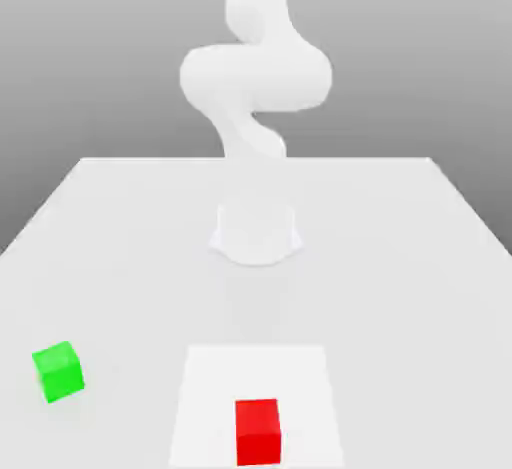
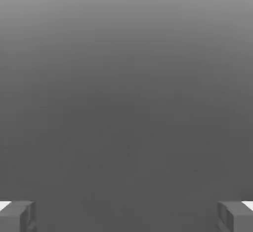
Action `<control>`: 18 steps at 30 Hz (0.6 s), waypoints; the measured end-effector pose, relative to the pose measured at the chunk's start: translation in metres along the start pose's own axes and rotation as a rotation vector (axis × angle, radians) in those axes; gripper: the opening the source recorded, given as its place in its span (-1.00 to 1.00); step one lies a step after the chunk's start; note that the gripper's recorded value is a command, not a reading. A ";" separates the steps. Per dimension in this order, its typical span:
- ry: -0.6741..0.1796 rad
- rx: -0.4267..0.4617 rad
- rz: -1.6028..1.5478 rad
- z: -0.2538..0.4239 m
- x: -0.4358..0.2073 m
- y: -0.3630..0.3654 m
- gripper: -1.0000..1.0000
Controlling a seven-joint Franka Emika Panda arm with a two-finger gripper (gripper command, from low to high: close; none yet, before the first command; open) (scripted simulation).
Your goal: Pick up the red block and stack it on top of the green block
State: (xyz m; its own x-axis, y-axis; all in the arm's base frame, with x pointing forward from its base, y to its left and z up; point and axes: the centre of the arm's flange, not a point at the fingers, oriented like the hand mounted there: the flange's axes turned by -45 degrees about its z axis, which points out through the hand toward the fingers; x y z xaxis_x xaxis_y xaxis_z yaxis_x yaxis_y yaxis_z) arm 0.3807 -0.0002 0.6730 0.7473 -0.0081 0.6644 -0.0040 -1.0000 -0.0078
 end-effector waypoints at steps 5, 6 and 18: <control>-0.150 0.005 -0.013 0.103 -0.014 0.000 0.00; -0.180 0.005 -0.016 0.122 -0.019 0.000 0.00; -0.528 0.014 -0.048 0.325 -0.135 0.000 0.00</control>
State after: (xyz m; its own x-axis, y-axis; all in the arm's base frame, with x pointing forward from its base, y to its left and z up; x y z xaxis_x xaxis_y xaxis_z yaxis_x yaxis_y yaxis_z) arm 0.4958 0.0019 0.3400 0.9792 0.0440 0.1979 0.0446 -0.9990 0.0013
